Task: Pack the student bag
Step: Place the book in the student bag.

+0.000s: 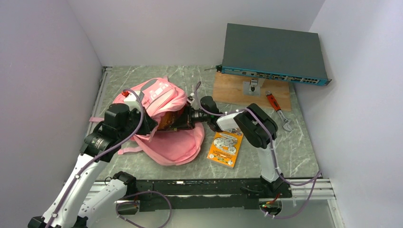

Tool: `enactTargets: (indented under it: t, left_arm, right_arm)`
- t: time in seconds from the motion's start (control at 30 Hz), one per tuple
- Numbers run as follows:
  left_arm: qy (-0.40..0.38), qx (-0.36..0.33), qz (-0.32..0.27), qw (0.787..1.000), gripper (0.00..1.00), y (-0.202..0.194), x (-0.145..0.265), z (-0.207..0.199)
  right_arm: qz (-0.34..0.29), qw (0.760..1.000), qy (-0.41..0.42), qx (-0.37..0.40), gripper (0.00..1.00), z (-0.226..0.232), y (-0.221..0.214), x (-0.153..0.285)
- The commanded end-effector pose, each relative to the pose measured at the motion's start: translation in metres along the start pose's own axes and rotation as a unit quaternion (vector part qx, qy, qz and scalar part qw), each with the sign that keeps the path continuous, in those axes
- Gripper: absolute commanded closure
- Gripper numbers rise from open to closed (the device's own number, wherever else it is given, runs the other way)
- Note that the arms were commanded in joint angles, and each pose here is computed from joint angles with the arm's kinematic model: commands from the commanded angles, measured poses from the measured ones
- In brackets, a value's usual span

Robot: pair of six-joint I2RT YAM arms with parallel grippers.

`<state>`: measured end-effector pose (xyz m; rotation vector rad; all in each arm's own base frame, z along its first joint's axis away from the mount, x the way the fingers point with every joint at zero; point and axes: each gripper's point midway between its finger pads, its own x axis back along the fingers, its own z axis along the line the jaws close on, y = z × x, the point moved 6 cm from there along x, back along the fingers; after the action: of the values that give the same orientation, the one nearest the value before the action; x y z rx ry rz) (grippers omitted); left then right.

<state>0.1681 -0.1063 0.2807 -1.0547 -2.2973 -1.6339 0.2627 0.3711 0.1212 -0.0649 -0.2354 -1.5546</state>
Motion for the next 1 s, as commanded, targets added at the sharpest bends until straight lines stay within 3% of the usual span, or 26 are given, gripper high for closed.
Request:
enactTargets:
  t: [0.0,0.1,0.33,0.47,0.77,0.97]
  left_arm:
    - [-0.071,0.011,-0.073,0.995,1.0,0.035,0.015,-0.028]
    - [-0.066,0.013,-0.074,0.995,1.0,0.033,0.015,-0.026]
    - [-0.074,0.024,-0.079,0.994,1.0,0.032,0.014,-0.027]
    - [-0.073,0.016,-0.076,0.994,1.0,0.034,0.015,-0.028]
    - [-0.072,0.016,-0.078,0.994,1.0,0.032,0.01,-0.026]
    - [-0.076,0.012,-0.077,0.994,1.0,0.034,0.01,-0.027]
  right_arm:
    - [-0.037,0.994,0.078,0.07,0.96,0.032,0.03,-0.009]
    - [-0.065,0.995,0.057,0.048,0.84,0.019,0.042,-0.006]
    - [-0.177,0.984,-0.012,-0.001,0.41,-0.001,0.054,0.017]
    - [-0.216,0.975,-0.043,-0.007,0.3,-0.004,0.047,0.029]
    - [-0.274,0.958,-0.052,-0.061,0.25,-0.001,-0.004,0.02]
    - [-0.323,0.934,-0.133,-0.071,0.36,0.001,-0.015,-0.007]
